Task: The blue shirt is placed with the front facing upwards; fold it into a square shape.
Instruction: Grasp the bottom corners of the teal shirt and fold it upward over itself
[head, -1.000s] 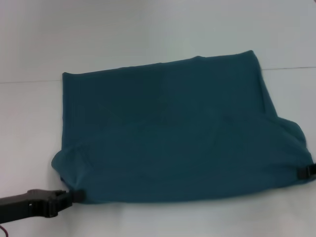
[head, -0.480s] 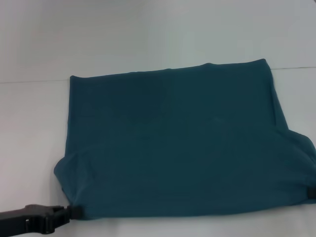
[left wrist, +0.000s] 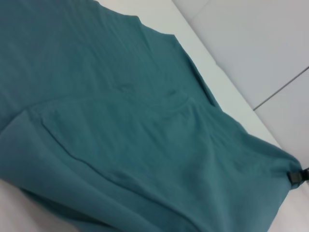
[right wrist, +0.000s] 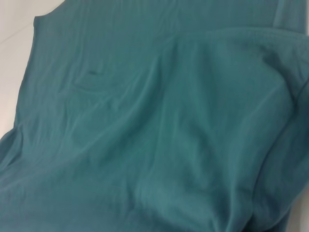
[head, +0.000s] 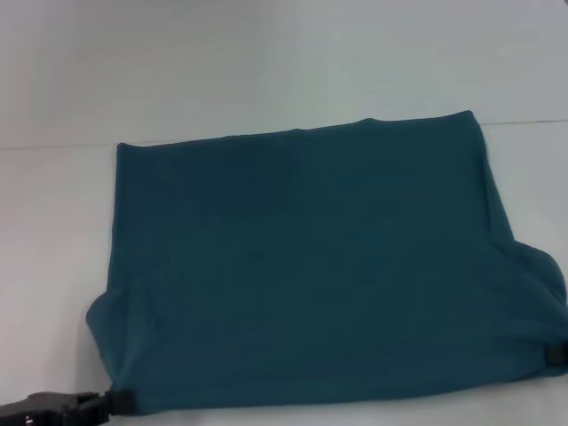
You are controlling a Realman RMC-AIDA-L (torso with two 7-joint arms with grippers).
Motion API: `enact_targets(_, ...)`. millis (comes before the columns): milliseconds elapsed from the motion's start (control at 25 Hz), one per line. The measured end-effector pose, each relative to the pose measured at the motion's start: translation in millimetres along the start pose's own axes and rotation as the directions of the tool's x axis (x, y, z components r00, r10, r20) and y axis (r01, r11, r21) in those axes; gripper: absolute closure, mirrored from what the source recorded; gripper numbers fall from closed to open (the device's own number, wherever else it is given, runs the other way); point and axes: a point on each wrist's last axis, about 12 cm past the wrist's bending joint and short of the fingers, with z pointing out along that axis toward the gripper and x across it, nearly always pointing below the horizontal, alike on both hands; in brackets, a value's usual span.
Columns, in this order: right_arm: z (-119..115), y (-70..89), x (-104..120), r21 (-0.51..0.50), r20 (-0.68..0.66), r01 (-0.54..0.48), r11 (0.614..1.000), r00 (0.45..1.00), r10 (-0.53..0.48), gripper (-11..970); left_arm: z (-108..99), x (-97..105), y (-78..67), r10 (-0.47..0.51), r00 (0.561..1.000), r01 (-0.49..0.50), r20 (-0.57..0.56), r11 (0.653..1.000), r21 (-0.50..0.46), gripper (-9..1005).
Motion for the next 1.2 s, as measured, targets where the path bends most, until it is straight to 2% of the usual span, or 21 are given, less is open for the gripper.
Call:
enact_targets(280,-0.4,-0.4,0.8,-0.001,0.000,0.006,1.000,1.000,-0.006,906,-8.7,3.9,1.9,-0.026,0.999,0.027,0.037,1.000,-0.009,983)
enact_targets(1200,2.7,-2.0,8.2,-0.011,-0.007,-0.011,1.000,1.000,0.011,902,-6.6,0.0,3.8,-0.008,0.998,0.009,0.054,1.000,-0.020,982)
